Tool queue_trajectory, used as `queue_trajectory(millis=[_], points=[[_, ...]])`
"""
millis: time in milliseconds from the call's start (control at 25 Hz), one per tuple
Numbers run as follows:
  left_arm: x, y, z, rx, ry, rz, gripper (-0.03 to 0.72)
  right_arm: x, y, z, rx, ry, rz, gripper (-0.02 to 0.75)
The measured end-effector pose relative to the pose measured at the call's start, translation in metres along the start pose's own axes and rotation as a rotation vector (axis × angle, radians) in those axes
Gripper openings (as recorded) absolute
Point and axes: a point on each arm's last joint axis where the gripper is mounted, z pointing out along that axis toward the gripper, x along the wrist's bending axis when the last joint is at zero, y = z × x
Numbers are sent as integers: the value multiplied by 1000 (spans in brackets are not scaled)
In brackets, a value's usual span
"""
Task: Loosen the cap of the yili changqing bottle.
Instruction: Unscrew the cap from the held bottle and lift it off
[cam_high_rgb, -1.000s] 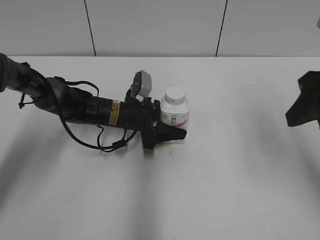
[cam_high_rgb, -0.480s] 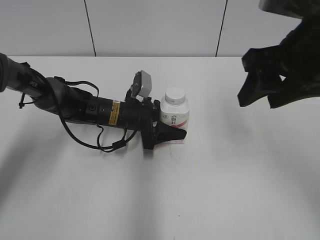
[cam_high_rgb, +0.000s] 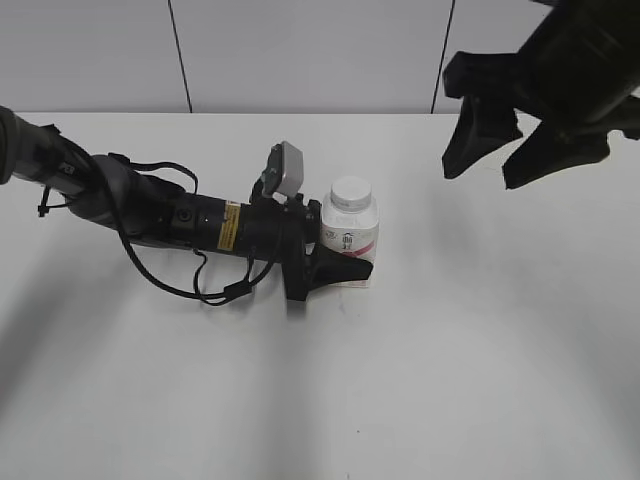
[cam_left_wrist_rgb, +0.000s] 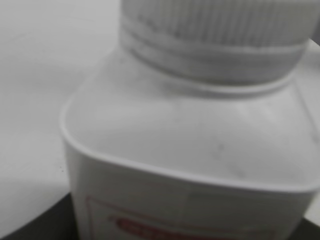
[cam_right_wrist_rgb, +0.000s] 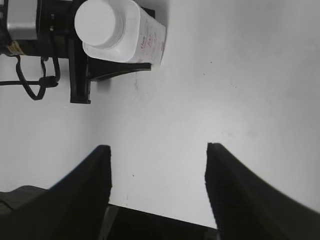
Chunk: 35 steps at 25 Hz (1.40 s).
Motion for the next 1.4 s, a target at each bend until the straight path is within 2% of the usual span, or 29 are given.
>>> queue_trajectory(millis=[160, 360, 520, 1080, 1400], points=[[0, 0, 0, 0, -1, 12, 427, 13, 14, 22, 81, -8, 38, 472], [0, 0, 0, 0, -2, 20, 426, 40, 34, 44, 105, 3, 52, 472], [0, 0, 0, 0, -3, 21, 426, 51, 44, 66, 148, -6, 68, 472], [0, 0, 0, 0, -3, 23, 425, 51, 70, 119, 177, -49, 105, 472], [0, 0, 0, 0, -3, 23, 425, 49, 76, 124, 132, -65, 89, 472]])
